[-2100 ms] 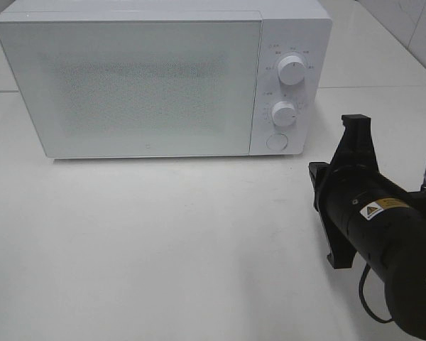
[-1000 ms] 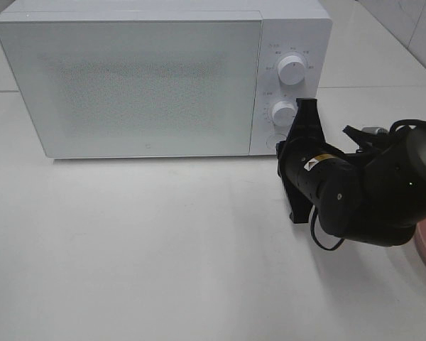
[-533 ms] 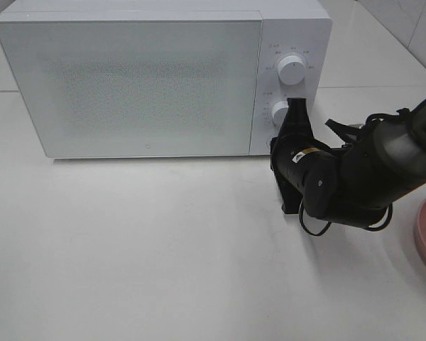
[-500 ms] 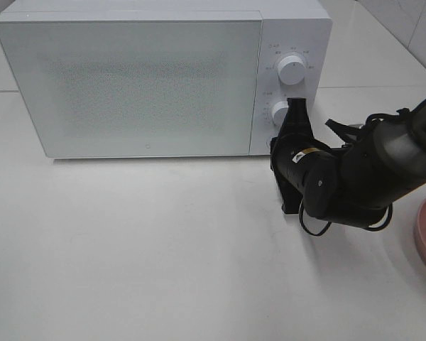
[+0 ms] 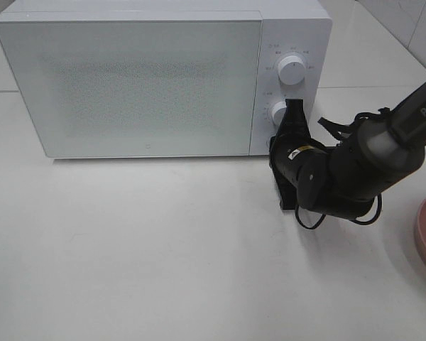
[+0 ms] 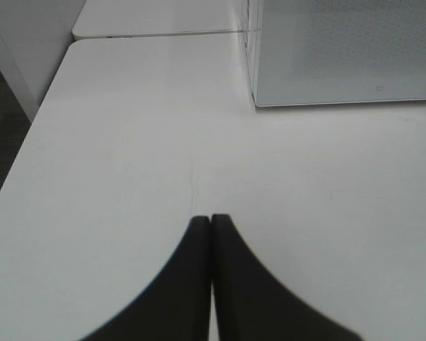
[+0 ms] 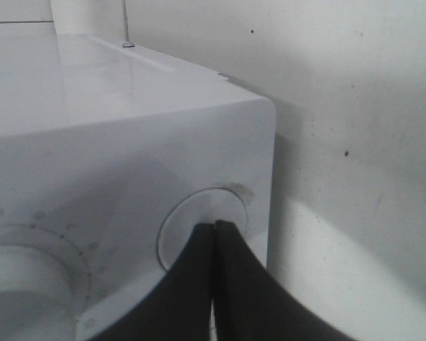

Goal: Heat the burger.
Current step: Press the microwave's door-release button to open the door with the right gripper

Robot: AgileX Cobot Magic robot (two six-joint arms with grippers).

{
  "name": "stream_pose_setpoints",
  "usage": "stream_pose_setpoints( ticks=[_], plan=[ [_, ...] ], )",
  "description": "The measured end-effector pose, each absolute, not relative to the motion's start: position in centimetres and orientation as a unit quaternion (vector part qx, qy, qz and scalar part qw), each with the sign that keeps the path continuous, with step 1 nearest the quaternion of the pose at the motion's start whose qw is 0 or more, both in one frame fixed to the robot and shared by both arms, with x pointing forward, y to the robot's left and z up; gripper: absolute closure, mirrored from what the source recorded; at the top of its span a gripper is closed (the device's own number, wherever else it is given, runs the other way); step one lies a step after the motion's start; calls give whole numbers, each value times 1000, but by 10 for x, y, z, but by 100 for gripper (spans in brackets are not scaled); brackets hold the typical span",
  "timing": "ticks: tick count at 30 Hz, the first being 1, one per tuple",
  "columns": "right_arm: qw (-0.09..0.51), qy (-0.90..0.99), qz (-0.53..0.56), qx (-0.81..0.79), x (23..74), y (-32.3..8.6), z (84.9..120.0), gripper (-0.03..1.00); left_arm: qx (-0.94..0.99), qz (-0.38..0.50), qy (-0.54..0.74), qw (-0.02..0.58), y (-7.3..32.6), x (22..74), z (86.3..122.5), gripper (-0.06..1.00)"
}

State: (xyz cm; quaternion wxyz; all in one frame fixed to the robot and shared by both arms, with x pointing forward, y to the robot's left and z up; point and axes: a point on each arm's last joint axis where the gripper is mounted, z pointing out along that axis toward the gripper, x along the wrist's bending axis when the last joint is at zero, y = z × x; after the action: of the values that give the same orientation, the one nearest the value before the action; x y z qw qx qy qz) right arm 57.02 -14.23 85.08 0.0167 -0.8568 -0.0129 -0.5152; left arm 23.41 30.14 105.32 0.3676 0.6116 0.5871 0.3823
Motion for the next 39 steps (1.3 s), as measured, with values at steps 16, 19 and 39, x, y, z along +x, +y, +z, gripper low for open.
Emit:
stream_pose_setpoints(
  ticks=[16,19,39],
  plan=[
    [8,-9,-509,-861,580,-144,849,96,612,382,587,368,301,234,1053,94],
    [2,-10,-519,-854,581,-145,850,96,612,382,587,368,301,234,1053,94],
    [-3,9,-534,-845,588,-139,845,96,612,384,587,366,302,234,1053,94]
  ],
)
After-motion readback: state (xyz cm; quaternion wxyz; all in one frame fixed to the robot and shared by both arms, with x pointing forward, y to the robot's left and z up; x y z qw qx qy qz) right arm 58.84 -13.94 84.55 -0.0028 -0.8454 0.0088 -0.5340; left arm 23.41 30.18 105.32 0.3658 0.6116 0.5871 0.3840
